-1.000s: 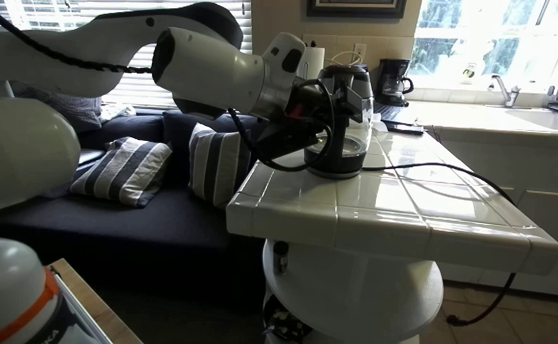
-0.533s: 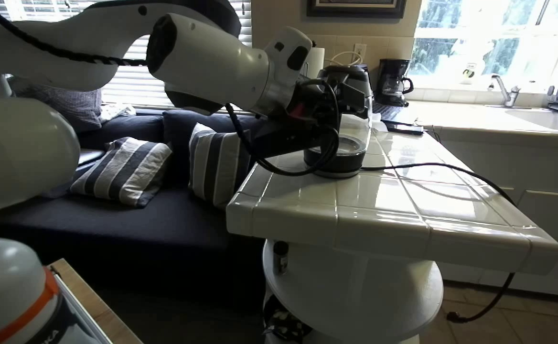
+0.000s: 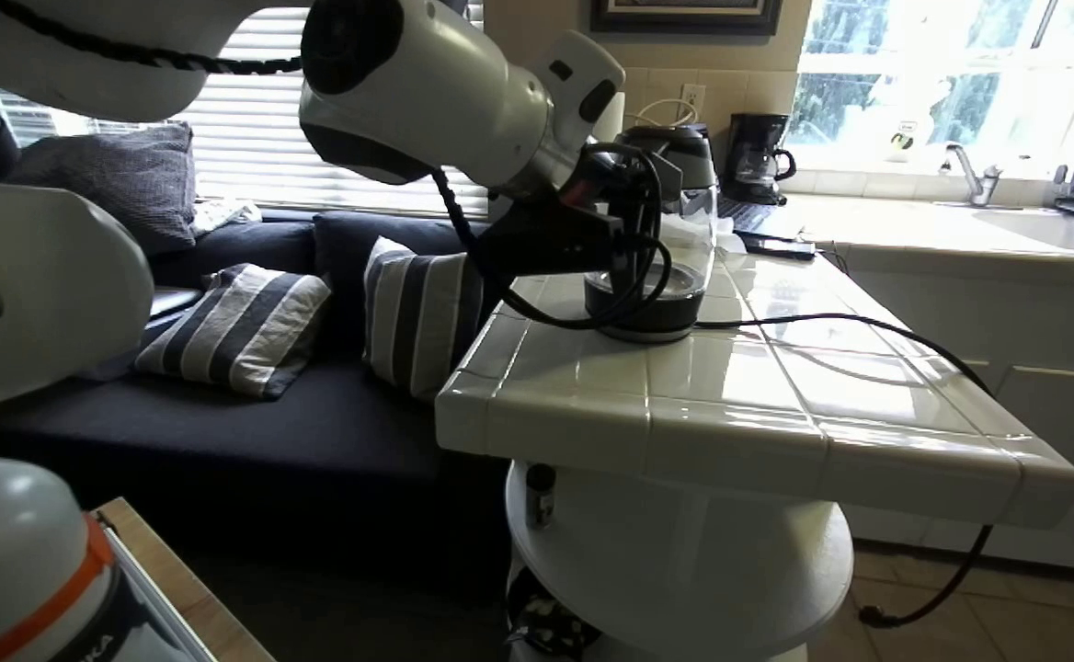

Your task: Put the kettle on the stand

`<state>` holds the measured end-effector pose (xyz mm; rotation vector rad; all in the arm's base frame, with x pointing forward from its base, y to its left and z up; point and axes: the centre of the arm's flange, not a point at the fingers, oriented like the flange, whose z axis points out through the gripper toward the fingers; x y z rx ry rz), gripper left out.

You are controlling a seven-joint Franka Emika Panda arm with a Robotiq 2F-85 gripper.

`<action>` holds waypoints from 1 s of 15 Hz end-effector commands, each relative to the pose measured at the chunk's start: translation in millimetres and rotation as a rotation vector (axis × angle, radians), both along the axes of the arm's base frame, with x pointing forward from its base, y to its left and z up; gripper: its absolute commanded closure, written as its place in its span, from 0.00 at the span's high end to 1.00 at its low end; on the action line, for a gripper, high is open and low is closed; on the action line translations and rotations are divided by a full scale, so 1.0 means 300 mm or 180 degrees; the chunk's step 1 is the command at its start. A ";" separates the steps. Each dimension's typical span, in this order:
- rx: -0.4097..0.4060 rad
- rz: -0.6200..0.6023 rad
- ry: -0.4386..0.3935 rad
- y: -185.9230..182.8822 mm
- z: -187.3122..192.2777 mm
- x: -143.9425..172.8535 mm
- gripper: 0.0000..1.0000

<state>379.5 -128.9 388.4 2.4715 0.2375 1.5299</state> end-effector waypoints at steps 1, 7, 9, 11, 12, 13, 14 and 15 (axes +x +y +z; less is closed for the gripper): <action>0.0359 0.0211 0.0147 0.001 0.039 0.003 1.00; 0.0919 0.0335 0.0502 0.009 0.124 -0.018 1.00; 0.1065 0.0292 0.0682 0.008 0.152 -0.031 1.00; 0.1281 0.0379 0.0798 0.010 0.183 -0.047 1.00; 0.1357 0.0389 0.0811 0.011 0.199 -0.051 1.00; 0.1444 0.0452 0.0756 0.013 0.220 -0.058 1.00; 0.1515 0.0477 0.0708 0.010 0.236 -0.057 1.00; 0.1590 0.0502 0.0699 0.008 0.254 -0.058 1.00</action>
